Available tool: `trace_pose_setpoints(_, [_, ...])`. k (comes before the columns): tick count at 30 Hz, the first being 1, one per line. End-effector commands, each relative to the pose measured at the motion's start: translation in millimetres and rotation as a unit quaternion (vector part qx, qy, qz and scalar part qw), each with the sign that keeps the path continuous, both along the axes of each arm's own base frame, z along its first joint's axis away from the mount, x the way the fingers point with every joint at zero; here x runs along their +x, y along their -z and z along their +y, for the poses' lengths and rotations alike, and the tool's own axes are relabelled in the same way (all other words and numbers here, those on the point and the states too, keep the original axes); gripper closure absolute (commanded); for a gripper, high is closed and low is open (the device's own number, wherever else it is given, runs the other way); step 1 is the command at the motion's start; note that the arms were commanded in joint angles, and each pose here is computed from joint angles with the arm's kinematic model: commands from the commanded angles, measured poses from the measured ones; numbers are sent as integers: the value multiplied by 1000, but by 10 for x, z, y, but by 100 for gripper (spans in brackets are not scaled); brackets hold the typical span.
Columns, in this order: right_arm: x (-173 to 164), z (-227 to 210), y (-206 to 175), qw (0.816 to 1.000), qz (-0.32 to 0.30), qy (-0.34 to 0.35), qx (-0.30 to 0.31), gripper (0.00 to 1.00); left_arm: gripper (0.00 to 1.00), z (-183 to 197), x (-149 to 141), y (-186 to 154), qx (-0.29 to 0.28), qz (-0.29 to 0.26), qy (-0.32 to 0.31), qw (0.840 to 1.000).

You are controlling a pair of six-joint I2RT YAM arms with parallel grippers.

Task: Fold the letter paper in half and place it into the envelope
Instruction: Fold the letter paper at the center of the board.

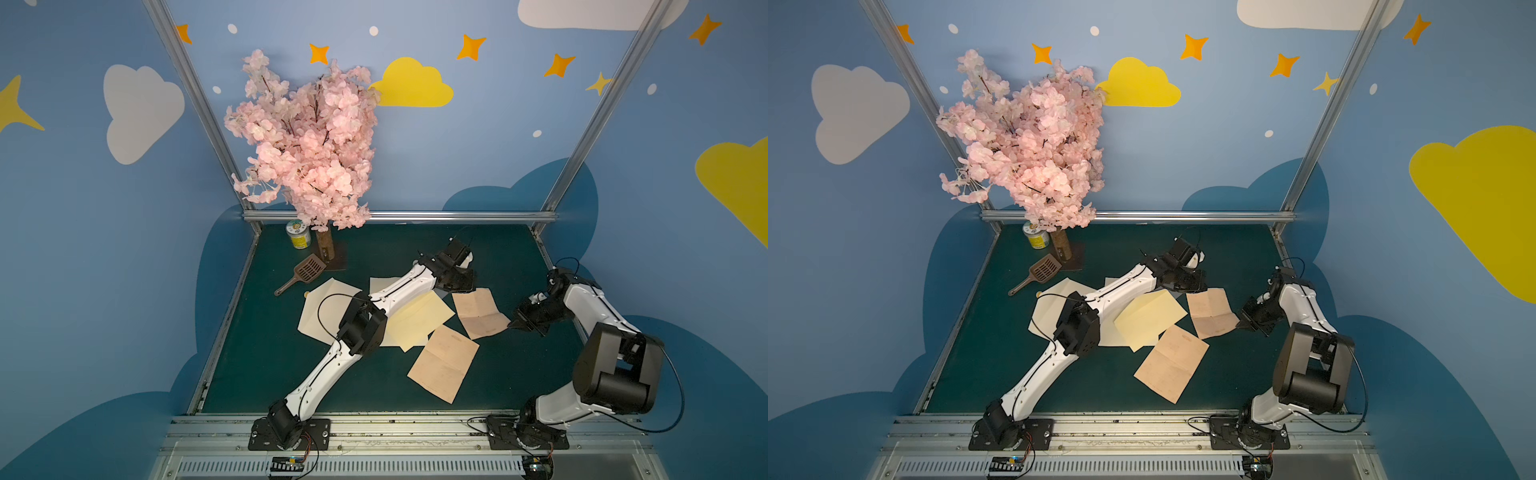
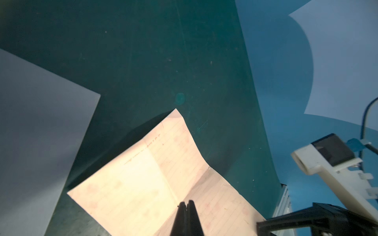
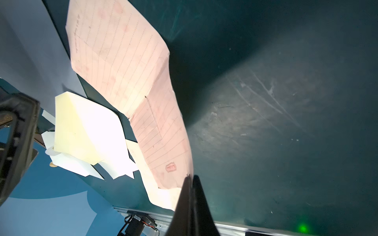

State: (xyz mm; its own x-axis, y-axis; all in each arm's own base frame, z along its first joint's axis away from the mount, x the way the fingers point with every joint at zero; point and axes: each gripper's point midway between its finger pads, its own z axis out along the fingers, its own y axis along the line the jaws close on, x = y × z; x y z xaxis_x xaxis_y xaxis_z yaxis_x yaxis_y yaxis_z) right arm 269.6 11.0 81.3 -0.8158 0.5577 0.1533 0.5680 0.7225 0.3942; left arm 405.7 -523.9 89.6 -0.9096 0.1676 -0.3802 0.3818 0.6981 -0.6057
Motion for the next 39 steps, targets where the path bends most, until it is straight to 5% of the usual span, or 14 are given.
trace_pose_setpoints(1, [-117, 59, -62, 1000, 4, -12, 13, 100, 98, 169, -119, 520, 72, 27, 10, 997])
trace_pose_setpoints(18, [66, 267, -200, 995, -39, -7, 90, 99, 98, 464, -290, 916, 143, 69, 25, 987])
trace_pose_setpoints(28, [382, 450, -394, 978, -116, 12, 170, 59, 98, 531, -333, 923, 137, 94, 29, 986])
trace_pose_setpoints(39, [755, 523, -240, 962, -153, 48, 222, 43, 98, 638, -284, 868, 127, 109, 21, 986])
